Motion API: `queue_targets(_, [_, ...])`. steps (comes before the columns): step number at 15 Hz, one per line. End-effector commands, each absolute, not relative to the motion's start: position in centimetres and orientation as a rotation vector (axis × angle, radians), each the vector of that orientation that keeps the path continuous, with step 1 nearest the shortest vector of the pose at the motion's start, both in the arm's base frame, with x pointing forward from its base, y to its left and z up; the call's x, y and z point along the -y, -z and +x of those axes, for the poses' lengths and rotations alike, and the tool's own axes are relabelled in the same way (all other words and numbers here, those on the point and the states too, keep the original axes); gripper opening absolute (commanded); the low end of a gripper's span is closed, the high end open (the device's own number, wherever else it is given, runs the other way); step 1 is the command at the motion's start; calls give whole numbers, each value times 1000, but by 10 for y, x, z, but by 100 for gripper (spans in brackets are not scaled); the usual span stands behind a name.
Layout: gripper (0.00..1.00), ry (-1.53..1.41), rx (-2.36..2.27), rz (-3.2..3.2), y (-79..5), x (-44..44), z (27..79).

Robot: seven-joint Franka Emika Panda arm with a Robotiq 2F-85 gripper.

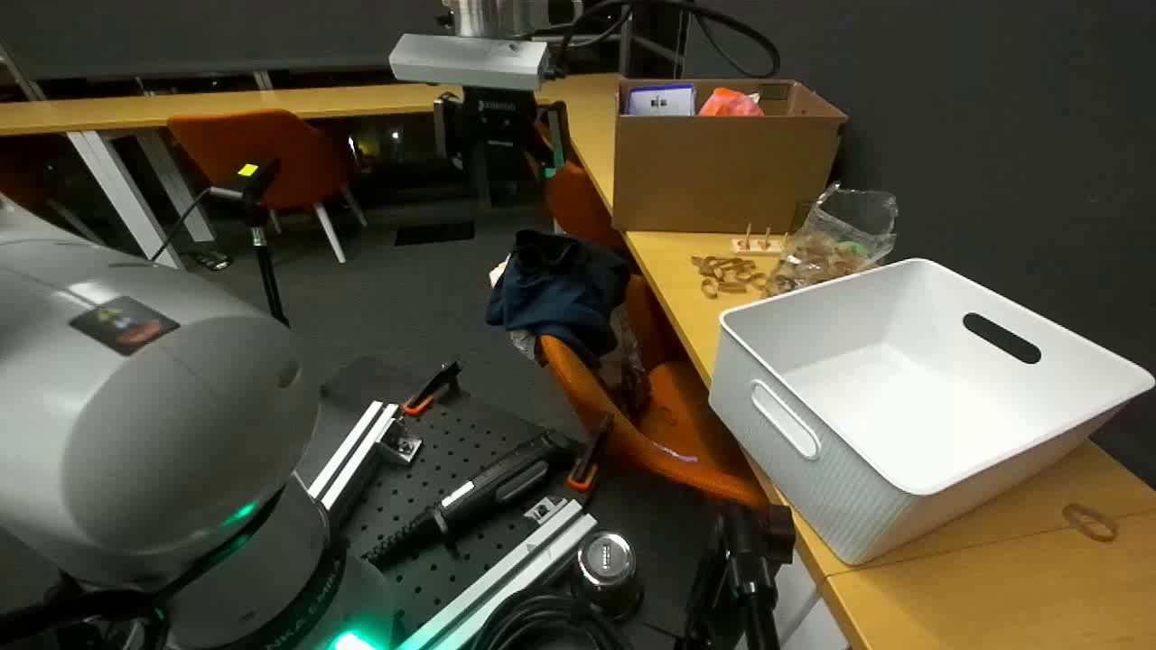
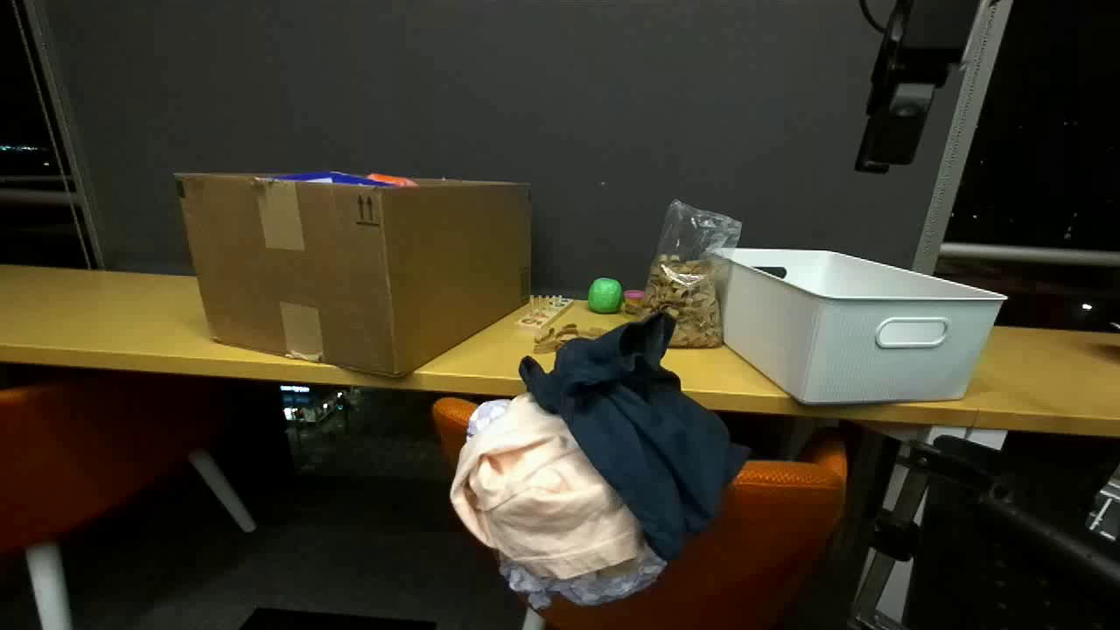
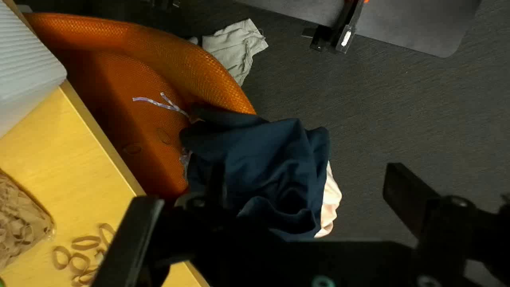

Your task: Put the rubber bands inside the packet

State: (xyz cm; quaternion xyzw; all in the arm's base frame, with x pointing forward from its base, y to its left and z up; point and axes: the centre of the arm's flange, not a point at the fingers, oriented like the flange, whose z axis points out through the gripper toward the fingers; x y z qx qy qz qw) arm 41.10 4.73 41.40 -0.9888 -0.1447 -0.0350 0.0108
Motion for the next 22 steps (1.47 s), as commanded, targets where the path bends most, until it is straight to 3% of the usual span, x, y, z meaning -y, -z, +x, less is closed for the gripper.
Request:
queue_targets(1, [100,109,451,-3085,-414,-47,411])
queue_targets(5, [100,109,451,-3085,-414,-47,411])
queue_targets(8, [100,155,399,-3084,-453,-46,440])
queue_targets(14, [100,275,218,-3169,-490,-22,560])
queue_targets(22, [100,284,-175,-3297,-383,1,693])
